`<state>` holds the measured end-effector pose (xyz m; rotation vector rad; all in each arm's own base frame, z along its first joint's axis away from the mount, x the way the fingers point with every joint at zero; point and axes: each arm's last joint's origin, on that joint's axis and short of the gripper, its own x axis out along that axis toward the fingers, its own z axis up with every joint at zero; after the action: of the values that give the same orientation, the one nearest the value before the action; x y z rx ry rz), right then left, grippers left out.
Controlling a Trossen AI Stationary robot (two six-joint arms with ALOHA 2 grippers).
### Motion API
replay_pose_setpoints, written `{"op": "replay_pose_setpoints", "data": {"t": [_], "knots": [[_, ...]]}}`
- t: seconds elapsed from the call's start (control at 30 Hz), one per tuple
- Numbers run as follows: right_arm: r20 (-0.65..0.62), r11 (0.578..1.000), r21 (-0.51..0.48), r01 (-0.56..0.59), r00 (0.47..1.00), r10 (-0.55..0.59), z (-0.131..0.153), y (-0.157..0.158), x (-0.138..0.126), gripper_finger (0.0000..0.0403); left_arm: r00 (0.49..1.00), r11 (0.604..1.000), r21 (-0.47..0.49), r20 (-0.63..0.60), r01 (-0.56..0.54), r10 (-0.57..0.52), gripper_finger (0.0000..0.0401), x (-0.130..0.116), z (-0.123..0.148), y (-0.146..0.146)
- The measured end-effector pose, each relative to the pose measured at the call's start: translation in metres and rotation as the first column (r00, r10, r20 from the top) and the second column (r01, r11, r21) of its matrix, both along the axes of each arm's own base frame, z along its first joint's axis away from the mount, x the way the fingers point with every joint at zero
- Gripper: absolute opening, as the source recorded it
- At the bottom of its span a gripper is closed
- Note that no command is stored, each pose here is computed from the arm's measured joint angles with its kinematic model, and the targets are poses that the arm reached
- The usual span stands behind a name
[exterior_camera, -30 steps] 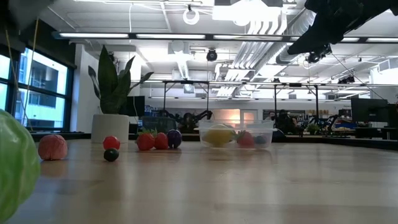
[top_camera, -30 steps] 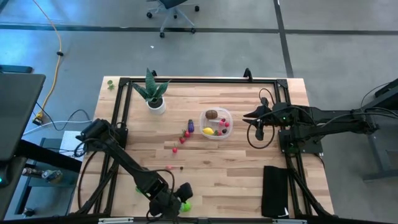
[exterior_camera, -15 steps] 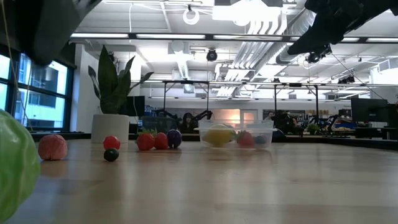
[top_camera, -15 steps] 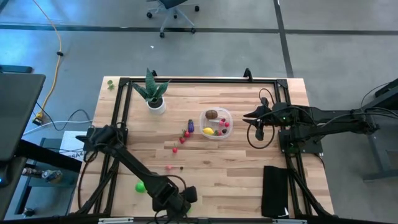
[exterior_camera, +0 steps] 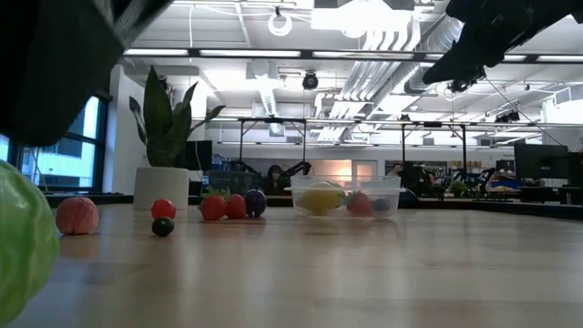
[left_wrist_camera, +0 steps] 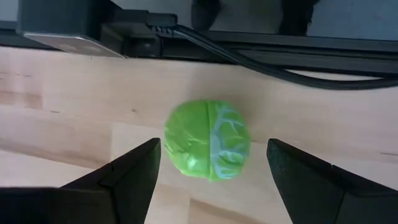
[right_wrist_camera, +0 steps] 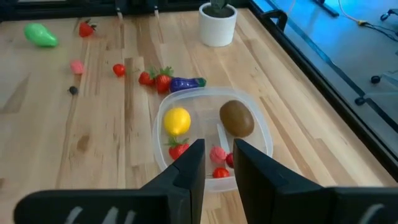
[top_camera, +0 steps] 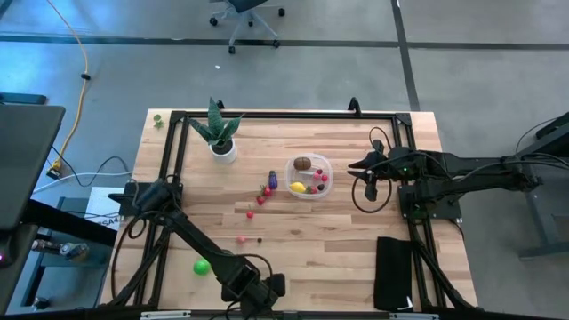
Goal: Pick and placing Produce into tupperware
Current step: Put the cabbage into the transparent bin
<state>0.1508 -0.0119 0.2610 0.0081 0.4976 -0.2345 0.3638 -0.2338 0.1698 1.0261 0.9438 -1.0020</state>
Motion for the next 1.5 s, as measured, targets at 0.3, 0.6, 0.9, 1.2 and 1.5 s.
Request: {"op": "replay_pose_setpoints", "data": {"t": [0.3, 0.6, 0.9, 1.2, 1.5], "knots": [[-0.004, 1.0, 0.0, 0.0, 1.0, 0.0, 0.0, 0.0, 0.0, 0.0073, 0.999, 0.999, 0.002, 0.022, 0.047, -0.047, 0.0285, 0.001, 0.0, -0.001], [-0.002, 1.0, 0.0, 0.0, 1.0, 0.0, 0.0, 0.0, 0.0, 0.0073, 0.998, 0.998, 0.015, -0.018, 0.054, -0.054, 0.0285, 0.004, -0.019, -0.003], [-0.005, 1.0, 0.0, 0.0, 1.0, 0.0, 0.0, 0.0, 0.0, 0.0073, 0.999, 0.999, 0.015, -0.013, 0.049, -0.049, 0.0285, 0.004, -0.019, -0.003], [-0.005, 1.0, 0.0, 0.0, 1.0, 0.0, 0.0, 0.0, 0.0, 0.0073, 0.999, 0.999, 0.016, -0.023, -0.045, 0.045, 0.0284, 0.006, -0.026, -0.003], [-0.005, 1.0, 0.0, 0.0, 1.0, 0.0, 0.0, 0.0, 0.0, 0.0073, 0.993, 0.993, 0.01, -0.027, -0.114, 0.115, 0.0284, 0.006, -0.026, -0.003]]}}
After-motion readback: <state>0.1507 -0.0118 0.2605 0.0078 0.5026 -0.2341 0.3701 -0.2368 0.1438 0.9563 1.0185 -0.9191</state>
